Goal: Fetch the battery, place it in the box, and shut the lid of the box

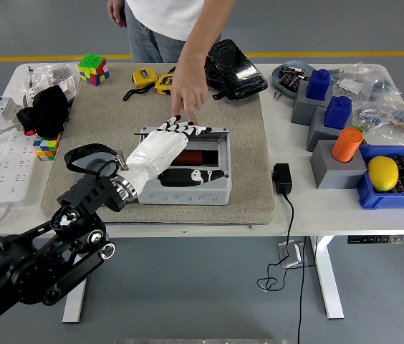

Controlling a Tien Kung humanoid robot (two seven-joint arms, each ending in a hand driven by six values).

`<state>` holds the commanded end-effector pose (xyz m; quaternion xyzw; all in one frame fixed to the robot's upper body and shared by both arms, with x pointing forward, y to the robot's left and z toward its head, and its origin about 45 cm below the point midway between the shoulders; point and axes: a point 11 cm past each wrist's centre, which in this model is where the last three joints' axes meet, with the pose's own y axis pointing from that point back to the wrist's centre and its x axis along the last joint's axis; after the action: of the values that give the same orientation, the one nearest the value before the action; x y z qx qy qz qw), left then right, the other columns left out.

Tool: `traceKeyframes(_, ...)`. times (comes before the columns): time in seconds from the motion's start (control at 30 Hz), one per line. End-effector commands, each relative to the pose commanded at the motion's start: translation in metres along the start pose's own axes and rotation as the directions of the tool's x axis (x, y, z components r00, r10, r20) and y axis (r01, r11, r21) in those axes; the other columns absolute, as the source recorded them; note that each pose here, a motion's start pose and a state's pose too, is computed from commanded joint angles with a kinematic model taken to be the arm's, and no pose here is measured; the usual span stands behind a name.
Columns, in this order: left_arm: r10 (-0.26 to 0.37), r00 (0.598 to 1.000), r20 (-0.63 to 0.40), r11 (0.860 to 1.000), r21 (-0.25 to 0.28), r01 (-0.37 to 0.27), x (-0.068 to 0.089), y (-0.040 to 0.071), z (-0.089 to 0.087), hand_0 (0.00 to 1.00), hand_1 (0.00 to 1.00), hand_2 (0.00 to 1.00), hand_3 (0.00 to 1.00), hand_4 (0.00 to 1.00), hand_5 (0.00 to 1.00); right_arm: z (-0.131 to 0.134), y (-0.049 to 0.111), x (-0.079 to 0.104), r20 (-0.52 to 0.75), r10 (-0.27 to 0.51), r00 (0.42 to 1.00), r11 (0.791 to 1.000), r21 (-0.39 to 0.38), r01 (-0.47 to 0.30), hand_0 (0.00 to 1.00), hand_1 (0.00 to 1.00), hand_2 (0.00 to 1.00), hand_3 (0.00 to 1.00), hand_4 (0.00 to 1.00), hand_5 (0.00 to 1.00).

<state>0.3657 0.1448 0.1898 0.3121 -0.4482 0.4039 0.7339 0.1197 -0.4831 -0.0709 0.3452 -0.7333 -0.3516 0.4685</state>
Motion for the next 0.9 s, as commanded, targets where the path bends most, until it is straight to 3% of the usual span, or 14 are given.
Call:
traceKeyframes(0.3,-0.001,1.000,-0.017,1.000,0.007,0.001,-0.008,0.009,-0.006,0.953,0.954,0.913,0.909,0.998,0.998,-0.001,0.000,0.000,0.003,0.000,1.000,1.000,0.001,0.000,0.845,0.822,0.781,0.809,0.998,0.998)
traceKeyframes(0.47,0.080,0.997,-0.010,0.997,-0.006,-0.080,0.012,0.004,-0.006,0.956,0.962,0.918,0.910,0.998,0.998,-0.002,0.000,-0.001,0.003,-0.002,1.000,1.000,0.002,0.002,0.846,0.822,0.781,0.809,0.998,0.998)
traceKeyframes(0.63,0.182,0.983,-0.024,0.983,-0.012,-0.182,0.037,0.001,-0.009,0.956,0.962,0.918,0.910,0.998,0.998,-0.003,0.000,-0.002,0.003,-0.004,1.000,1.000,0.004,0.004,0.846,0.822,0.781,0.809,0.998,0.998)
traceKeyframes(0.8,0.281,0.952,-0.121,0.959,0.014,-0.282,0.061,0.003,-0.020,0.956,0.959,0.916,0.908,0.998,0.998,-0.002,0.001,-0.005,0.004,-0.008,1.000,1.000,0.002,0.008,0.847,0.821,0.781,0.809,0.998,0.998)
traceKeyframes(0.9,0.340,0.913,-0.225,0.939,0.031,-0.343,0.076,0.008,-0.030,0.962,0.963,0.929,0.909,0.998,0.998,-0.003,0.001,-0.006,0.006,-0.013,1.000,1.000,0.004,0.012,0.846,0.821,0.781,0.809,0.998,0.998)
